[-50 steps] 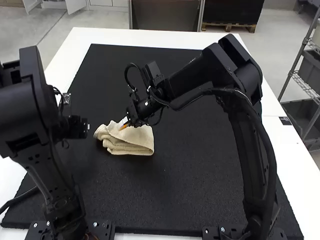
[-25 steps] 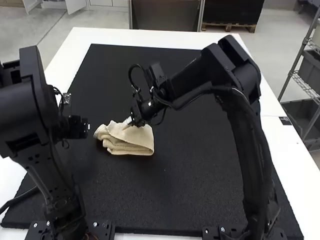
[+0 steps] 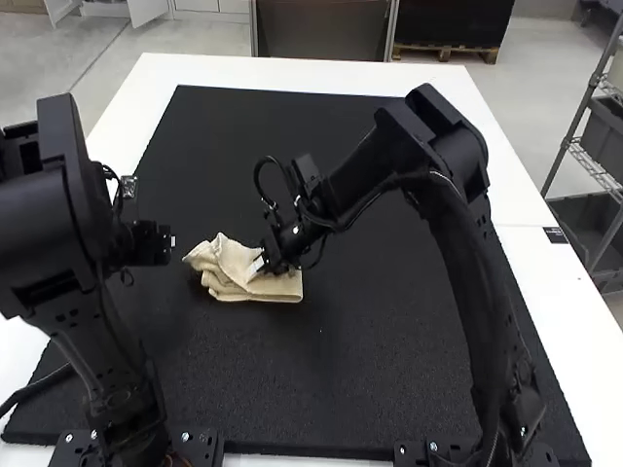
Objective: Fold the towel.
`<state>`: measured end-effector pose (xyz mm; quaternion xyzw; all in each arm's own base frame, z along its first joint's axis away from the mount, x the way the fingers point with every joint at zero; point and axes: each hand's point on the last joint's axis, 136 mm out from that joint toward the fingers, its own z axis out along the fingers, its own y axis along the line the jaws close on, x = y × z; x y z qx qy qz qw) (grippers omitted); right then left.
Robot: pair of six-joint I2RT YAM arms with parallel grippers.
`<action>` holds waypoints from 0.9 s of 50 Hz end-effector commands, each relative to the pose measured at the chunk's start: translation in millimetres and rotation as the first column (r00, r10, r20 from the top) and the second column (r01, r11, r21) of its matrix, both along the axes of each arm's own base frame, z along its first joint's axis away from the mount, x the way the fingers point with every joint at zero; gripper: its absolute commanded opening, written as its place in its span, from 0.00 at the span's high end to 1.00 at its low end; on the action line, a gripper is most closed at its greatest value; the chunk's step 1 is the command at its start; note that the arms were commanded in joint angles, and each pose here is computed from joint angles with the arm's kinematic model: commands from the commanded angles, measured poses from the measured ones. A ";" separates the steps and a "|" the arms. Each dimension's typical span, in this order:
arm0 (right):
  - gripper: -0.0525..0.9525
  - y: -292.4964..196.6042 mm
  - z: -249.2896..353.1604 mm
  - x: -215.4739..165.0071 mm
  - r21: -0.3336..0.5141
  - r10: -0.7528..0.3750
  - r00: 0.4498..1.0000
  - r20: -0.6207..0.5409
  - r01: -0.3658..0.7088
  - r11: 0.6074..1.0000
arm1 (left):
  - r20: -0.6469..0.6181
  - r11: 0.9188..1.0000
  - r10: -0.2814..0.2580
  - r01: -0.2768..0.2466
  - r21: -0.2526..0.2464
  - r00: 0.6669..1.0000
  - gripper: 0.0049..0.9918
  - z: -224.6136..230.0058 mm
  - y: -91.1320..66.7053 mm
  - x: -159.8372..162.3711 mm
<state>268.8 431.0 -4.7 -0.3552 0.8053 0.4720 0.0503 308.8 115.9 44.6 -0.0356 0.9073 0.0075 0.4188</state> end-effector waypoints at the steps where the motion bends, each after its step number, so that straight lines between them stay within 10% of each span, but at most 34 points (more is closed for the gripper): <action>1: 0.96 -8.5 -15.2 -1.1 -0.006 0.010 1.000 -0.006 -0.010 1.000 | 0.041 1.000 -0.014 0.014 0.007 0.999 0.03 14.6 -0.5 8.4; 45: 0.96 3.2 66.8 11.1 0.075 0.008 0.999 0.045 -0.012 0.997 | 0.040 0.999 -0.043 0.044 -0.026 0.998 0.03 10.7 -17.7 10.1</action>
